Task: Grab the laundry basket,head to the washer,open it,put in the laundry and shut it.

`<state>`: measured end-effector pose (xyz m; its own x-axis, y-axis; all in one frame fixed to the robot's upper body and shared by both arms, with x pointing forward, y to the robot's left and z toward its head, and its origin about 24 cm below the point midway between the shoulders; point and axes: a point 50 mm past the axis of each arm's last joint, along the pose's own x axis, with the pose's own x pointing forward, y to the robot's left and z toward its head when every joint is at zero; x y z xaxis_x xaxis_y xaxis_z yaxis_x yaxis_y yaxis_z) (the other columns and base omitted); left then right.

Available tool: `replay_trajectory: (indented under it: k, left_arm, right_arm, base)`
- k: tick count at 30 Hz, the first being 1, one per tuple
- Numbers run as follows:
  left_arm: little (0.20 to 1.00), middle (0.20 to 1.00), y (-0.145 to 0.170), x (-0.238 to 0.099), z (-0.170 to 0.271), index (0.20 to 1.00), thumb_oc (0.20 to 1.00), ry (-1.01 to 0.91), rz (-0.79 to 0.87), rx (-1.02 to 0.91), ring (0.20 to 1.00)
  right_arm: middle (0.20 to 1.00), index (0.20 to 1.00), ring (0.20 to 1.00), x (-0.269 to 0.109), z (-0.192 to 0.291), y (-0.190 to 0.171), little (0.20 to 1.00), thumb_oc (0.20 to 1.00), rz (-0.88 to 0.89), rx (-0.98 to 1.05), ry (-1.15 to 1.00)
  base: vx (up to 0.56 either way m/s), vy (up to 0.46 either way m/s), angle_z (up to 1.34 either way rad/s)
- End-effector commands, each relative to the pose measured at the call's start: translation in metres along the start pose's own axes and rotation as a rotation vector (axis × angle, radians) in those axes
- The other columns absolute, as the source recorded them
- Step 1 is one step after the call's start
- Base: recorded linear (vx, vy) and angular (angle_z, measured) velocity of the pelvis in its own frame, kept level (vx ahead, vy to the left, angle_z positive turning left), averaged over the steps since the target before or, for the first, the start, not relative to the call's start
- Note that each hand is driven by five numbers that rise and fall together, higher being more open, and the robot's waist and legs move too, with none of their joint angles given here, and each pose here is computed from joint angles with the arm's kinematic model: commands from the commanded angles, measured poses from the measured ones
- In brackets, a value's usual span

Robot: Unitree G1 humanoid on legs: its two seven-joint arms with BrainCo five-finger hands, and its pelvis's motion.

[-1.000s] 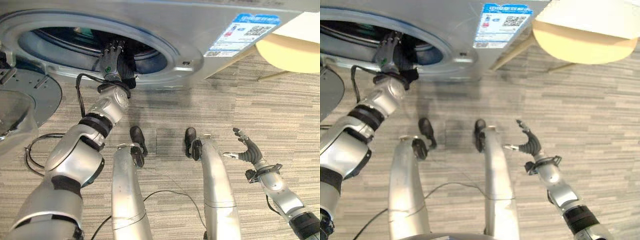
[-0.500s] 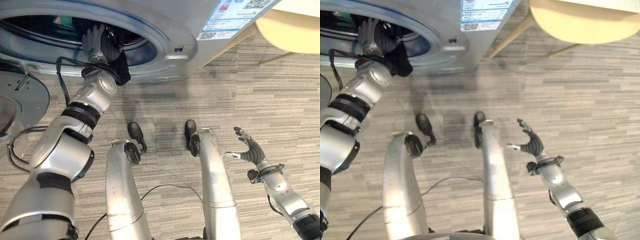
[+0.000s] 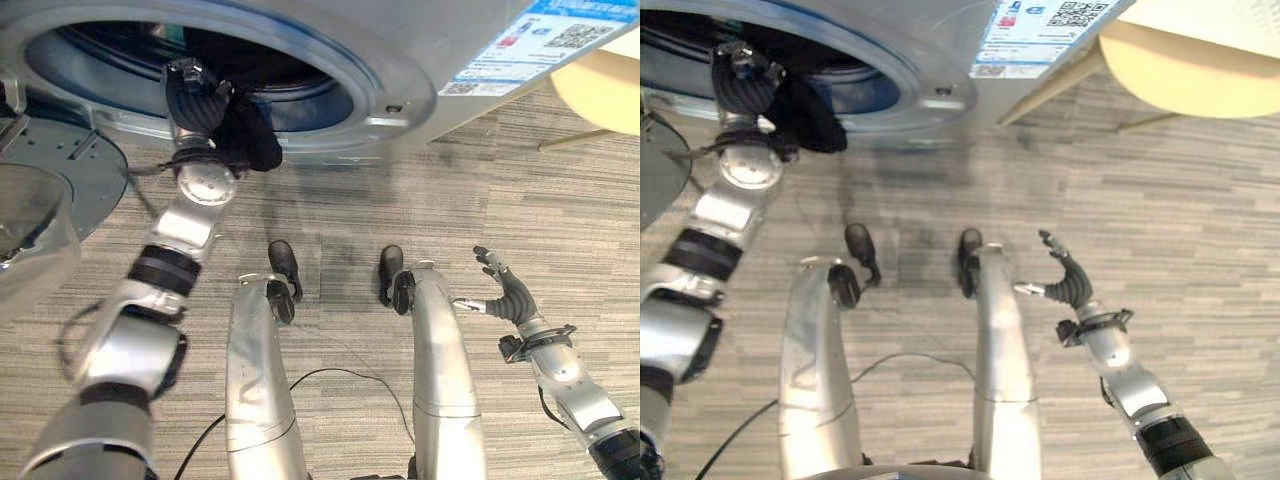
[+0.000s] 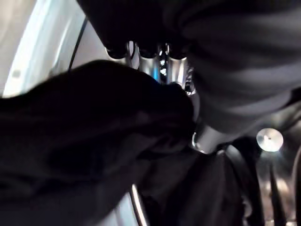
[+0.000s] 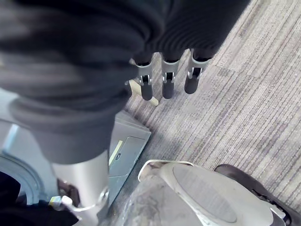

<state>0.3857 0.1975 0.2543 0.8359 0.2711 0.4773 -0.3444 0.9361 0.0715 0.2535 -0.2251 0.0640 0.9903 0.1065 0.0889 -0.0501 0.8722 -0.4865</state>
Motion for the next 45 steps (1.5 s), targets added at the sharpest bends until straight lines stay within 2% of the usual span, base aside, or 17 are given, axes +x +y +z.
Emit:
replay_trajectory:
  k: [1, 4, 9, 11, 12, 13, 16, 17, 18, 19, 20, 23, 30, 33, 38, 39, 45]
  left_arm:
    - [0.200, 0.200, 0.006, 0.009, 0.029, 0.200, 0.200, -0.091, 0.085, -0.239, 0.200]
    - [0.200, 0.200, -0.005, 0.012, 0.056, 0.200, 0.200, -0.156, 0.103, -0.385, 0.200]
    - [0.200, 0.200, 0.005, 0.021, 0.138, 0.200, 0.200, -0.394, 0.226, -0.644, 0.200]
    - [0.200, 0.200, 0.008, 0.022, 0.148, 0.200, 0.200, -0.433, 0.235, -0.635, 0.200]
    - [0.200, 0.200, 0.018, 0.024, 0.162, 0.200, 0.200, -0.506, 0.271, -0.517, 0.200]
    - [0.200, 0.200, 0.018, 0.024, 0.163, 0.200, 0.200, -0.508, 0.273, -0.515, 0.200]
    - [0.200, 0.200, 0.037, 0.036, 0.162, 0.200, 0.200, -0.561, 0.335, -0.035, 0.200]
    - [0.432, 0.432, 0.041, 0.040, 0.158, 0.432, 0.432, -0.561, 0.350, 0.095, 0.432]
    - [0.937, 0.937, 0.047, 0.046, 0.153, 0.937, 0.937, -0.554, 0.350, 0.271, 0.937]
    - [1.000, 1.000, 0.052, 0.048, 0.151, 1.000, 1.000, -0.570, 0.340, 0.434, 1.000]
    - [1.000, 1.000, 0.054, 0.052, 0.151, 1.000, 1.000, -0.586, 0.329, 0.618, 1.000]
    - [1.000, 1.000, 0.056, 0.056, 0.141, 1.000, 1.000, -0.603, 0.280, 0.943, 1.000]
    - [1.000, 1.000, 0.055, 0.049, 0.087, 1.000, 1.000, -0.459, 0.140, 0.951, 1.000]
    - [1.000, 1.000, 0.055, 0.047, 0.081, 1.000, 1.000, -0.454, 0.109, 0.978, 1.000]
    - [1.000, 1.000, 0.047, 0.027, 0.052, 1.000, 1.000, -0.394, 0.023, 0.791, 1.000]
    - [1.000, 1.000, 0.045, 0.018, 0.036, 1.000, 1.000, -0.347, -0.006, 0.699, 1.000]
    - [1.000, 1.000, 0.043, -0.047, -0.047, 1.000, 1.000, -0.091, -0.125, 0.450, 1.000]
  right_arm:
    - [1.000, 1.000, 1.000, -0.014, 0.002, 0.004, 1.000, 1.000, -0.016, -0.004, -0.014]
    - [1.000, 1.000, 1.000, -0.012, 0.001, 0.004, 1.000, 1.000, -0.030, -0.006, -0.012]
    - [1.000, 1.000, 1.000, -0.009, 0.002, 0.004, 1.000, 1.000, -0.040, 0.002, -0.022]
    - [1.000, 1.000, 1.000, -0.009, 0.001, 0.003, 1.000, 1.000, -0.040, 0.001, -0.023]
    - [1.000, 1.000, 1.000, -0.011, -0.001, 0.000, 1.000, 1.000, -0.037, 0.005, -0.016]
    - [1.000, 1.000, 1.000, -0.010, 0.000, 0.000, 1.000, 1.000, -0.036, 0.007, -0.017]
    - [1.000, 1.000, 1.000, -0.014, -0.004, -0.003, 1.000, 1.000, -0.018, 0.019, -0.009]
    - [1.000, 1.000, 1.000, -0.014, -0.004, -0.003, 1.000, 1.000, -0.011, 0.026, -0.010]
    - [1.000, 1.000, 1.000, -0.014, -0.005, -0.003, 1.000, 1.000, -0.004, 0.039, -0.006]
    - [1.000, 1.000, 1.000, -0.015, -0.005, -0.004, 1.000, 1.000, 0.007, 0.030, -0.006]
    - [1.000, 1.000, 1.000, -0.013, -0.004, -0.005, 1.000, 1.000, 0.013, 0.030, -0.011]
    - [1.000, 1.000, 1.000, -0.013, -0.001, -0.005, 1.000, 1.000, 0.036, 0.023, -0.034]
    - [1.000, 1.000, 1.000, -0.022, -0.002, -0.004, 1.000, 1.000, 0.052, 0.025, -0.022]
    - [1.000, 1.000, 1.000, -0.022, -0.001, -0.005, 1.000, 1.000, 0.054, 0.021, -0.028]
    - [1.000, 1.000, 1.000, -0.022, -0.003, 0.000, 1.000, 1.000, 0.053, 0.001, -0.020]
    - [1.000, 1.000, 1.000, -0.022, -0.005, 0.002, 1.000, 1.000, 0.055, -0.015, -0.013]
    - [1.000, 1.000, 1.000, -0.025, -0.028, 0.005, 1.000, 1.000, 0.021, -0.069, 0.098]
  base:
    - [0.00, 0.000, 0.00]
    - [0.00, 0.000, 0.00]
    - [0.03, 0.014, -0.04]
    - [0.03, 0.038, -0.08]
    - [0.02, 0.033, -0.09]
    - [0.03, 0.051, -0.12]
    - [0.01, 0.061, -0.14]
    - [-0.02, 0.082, -0.01]
    - [-0.02, 0.075, 0.01]
    - [-0.02, 0.081, 0.03]
    - [-0.02, 0.073, 0.05]
    - [-0.01, 0.063, 0.09]
    - [0.00, 0.020, 0.00]
    - [0.00, 0.007, 0.03]
    - [0.00, 0.002, 0.02]
    - [-0.02, -0.011, 0.05]
    - [-0.05, -0.005, 0.09]
